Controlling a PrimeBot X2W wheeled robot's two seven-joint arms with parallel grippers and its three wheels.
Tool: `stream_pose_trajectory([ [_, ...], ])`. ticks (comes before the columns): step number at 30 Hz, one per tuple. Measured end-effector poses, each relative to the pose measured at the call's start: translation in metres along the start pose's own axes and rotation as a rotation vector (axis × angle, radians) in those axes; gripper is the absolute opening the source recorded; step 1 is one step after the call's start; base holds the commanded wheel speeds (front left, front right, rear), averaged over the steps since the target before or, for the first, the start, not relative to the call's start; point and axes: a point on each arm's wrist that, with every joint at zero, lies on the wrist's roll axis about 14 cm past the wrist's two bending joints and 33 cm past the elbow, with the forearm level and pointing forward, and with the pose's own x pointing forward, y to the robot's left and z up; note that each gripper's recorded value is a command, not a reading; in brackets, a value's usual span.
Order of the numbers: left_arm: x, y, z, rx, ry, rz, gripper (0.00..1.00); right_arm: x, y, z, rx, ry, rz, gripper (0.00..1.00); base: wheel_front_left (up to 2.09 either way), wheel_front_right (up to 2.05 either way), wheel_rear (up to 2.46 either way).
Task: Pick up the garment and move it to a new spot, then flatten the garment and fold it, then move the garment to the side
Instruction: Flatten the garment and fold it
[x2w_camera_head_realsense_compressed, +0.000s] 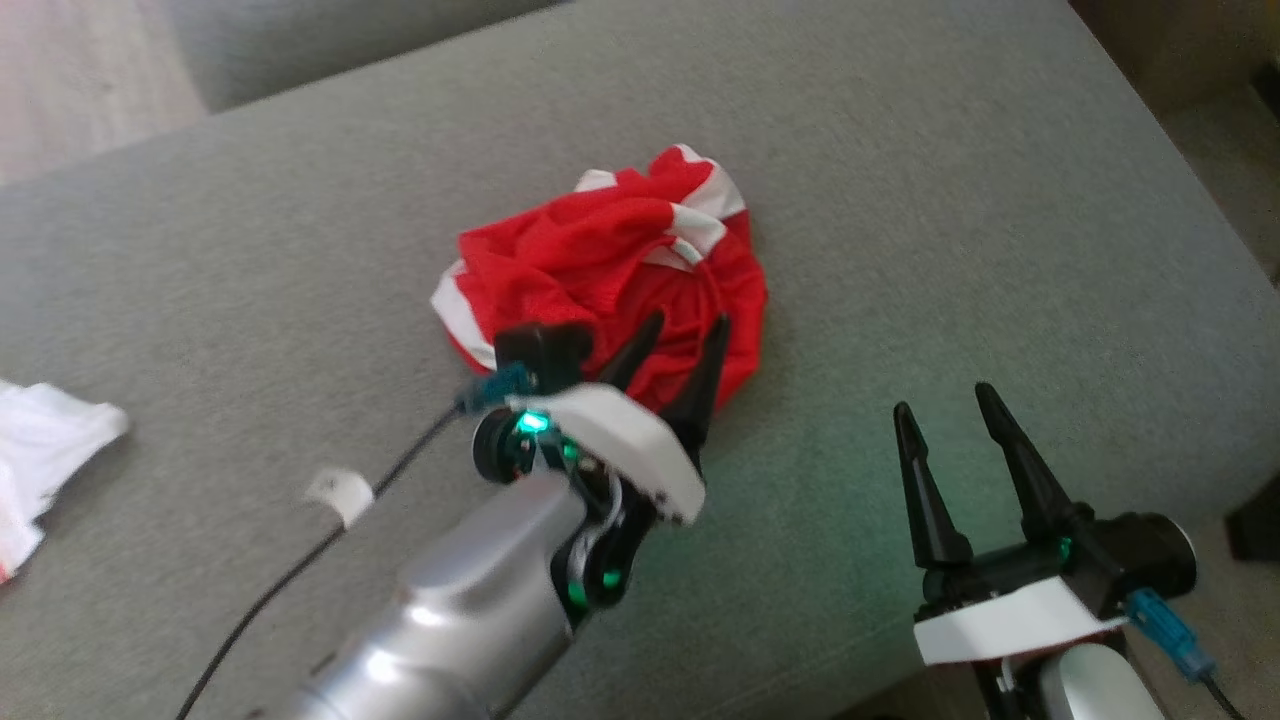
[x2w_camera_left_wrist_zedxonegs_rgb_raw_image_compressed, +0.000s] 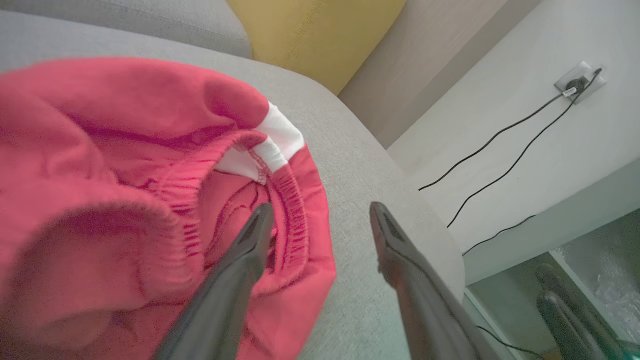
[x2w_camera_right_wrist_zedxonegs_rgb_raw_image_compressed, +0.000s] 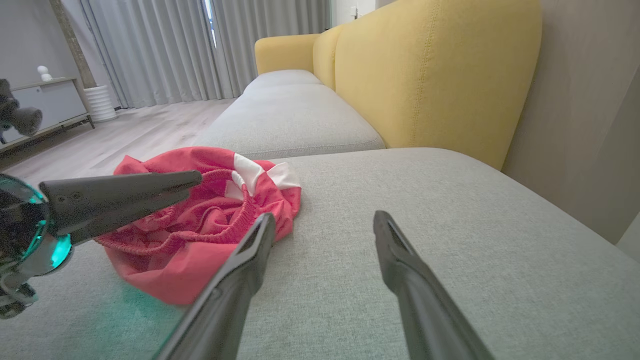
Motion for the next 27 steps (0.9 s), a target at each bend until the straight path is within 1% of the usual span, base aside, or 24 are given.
stream_pose_trajectory([
  [2, 0.009, -0.002, -0.001, -0.058, 0.028, -0.005, 1.00, 0.001, -0.004, -0.001, -0.001, 0.005, -0.013, 1.00, 0.00, 0.00, 0.00],
  [6, 0.022, 0.005, -0.001, -0.119, 0.055, 0.021, 1.00, 0.001, -0.008, -0.004, -0.004, 0.019, -0.030, 1.00, 0.00, 0.00, 0.00],
  [11, 0.034, 0.011, 0.012, -0.195, 0.022, 0.051, 1.00, -0.001, -0.009, -0.008, 0.002, 0.035, -0.039, 1.00, 0.00, 0.00, 0.00],
  [16, 0.044, 0.019, 0.016, -0.197, 0.029, 0.085, 1.00, 0.002, -0.011, -0.005, -0.005, 0.028, -0.042, 1.00, 0.00, 0.00, 0.00],
  [26, 0.050, 0.035, -0.001, -0.154, 0.105, 0.161, 1.00, -0.005, -0.020, -0.004, -0.003, 0.029, -0.076, 1.00, 0.00, 0.00, 0.00],
  [27, 0.050, 0.036, -0.001, -0.154, 0.104, 0.167, 0.89, -0.005, -0.021, -0.004, -0.004, 0.029, -0.078, 1.00, 0.00, 0.00, 0.00],
])
